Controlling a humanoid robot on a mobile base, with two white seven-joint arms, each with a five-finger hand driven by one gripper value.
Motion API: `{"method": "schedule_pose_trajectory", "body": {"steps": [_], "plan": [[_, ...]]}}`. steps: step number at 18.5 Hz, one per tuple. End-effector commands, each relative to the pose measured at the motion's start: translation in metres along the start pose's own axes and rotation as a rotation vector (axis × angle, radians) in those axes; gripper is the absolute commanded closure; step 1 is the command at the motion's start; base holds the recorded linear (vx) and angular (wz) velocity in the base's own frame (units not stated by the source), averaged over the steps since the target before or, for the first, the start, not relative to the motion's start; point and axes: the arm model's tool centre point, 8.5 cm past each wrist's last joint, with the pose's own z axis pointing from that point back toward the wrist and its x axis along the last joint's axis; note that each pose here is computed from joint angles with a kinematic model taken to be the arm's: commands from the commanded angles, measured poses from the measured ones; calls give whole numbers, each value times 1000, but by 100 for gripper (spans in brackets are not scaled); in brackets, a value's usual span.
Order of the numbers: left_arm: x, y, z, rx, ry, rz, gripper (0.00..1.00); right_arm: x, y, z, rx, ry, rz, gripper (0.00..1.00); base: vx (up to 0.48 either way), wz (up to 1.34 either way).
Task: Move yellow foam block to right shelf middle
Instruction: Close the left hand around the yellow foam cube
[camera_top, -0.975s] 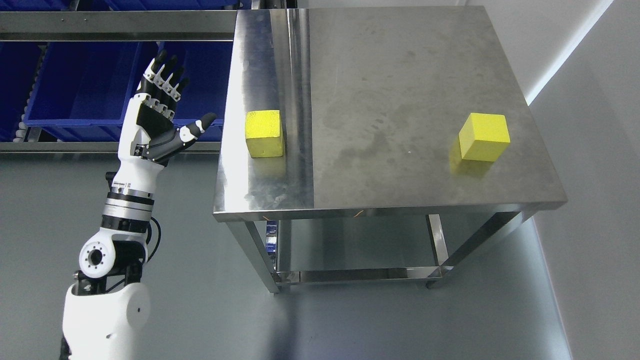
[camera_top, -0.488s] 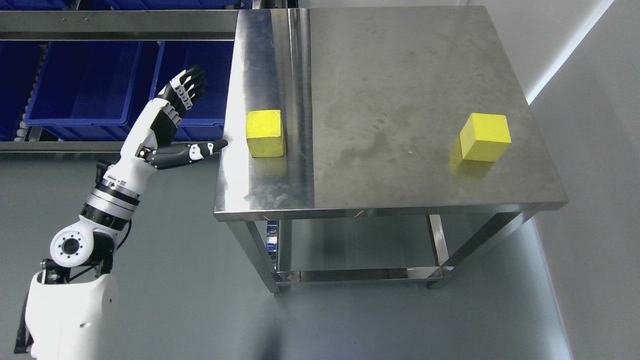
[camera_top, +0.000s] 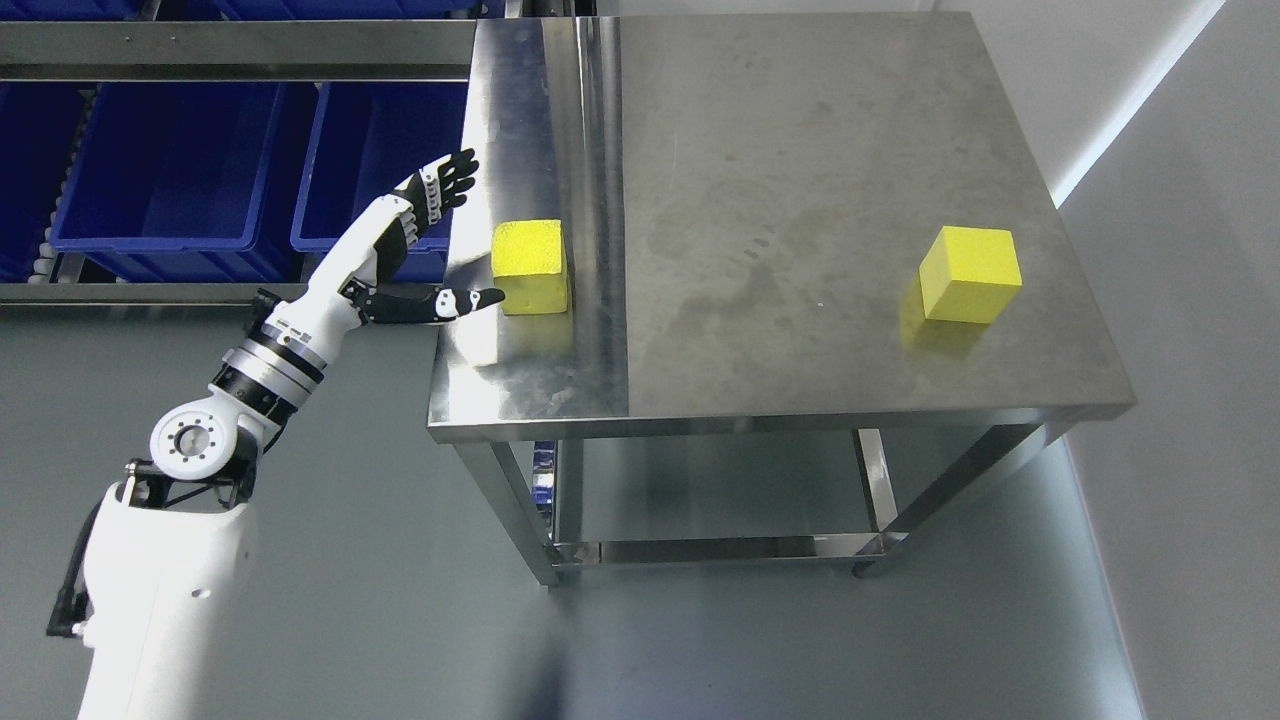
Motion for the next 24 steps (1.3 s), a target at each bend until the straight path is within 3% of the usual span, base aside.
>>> {"method": "schedule_pose_trajectory", "body": {"steps": [1, 6, 9, 14, 15, 17, 19, 21, 24], "plan": [[-51, -38, -29, -165, 166, 25, 0, 6, -11, -1, -16, -17, 4, 0, 0, 0], [-58, -52, -39, -195, 188, 30, 1, 6, -11, -1, -16, -17, 4, 0, 0, 0], [-59, -56, -45, -227, 188, 55, 8, 6, -11, -1, -16, -17, 4, 0, 0, 0], [-51, -47, -52, -174, 147, 90, 38, 6, -11, -1, -16, -17, 4, 0, 0, 7], [-49, -43, -53, -148, 128, 106, 49, 6, -11, -1, -16, -17, 4, 0, -5, 60], [-45, -40, -55, -109, 95, 136, 58, 6, -11, -1, -16, -17, 4, 0, -6, 57], [-38, -37, -59, -79, 57, 160, 59, 6, -11, -1, -16, -17, 4, 0, -7, 47], [-12, -24, -67, 4, -87, 173, 59, 6, -11, -1, -16, -17, 6, 0, -6, 39], [26, 35, -58, 182, -257, 209, 56, 6, -11, -1, -16, -17, 4, 0, -7, 30]]}}
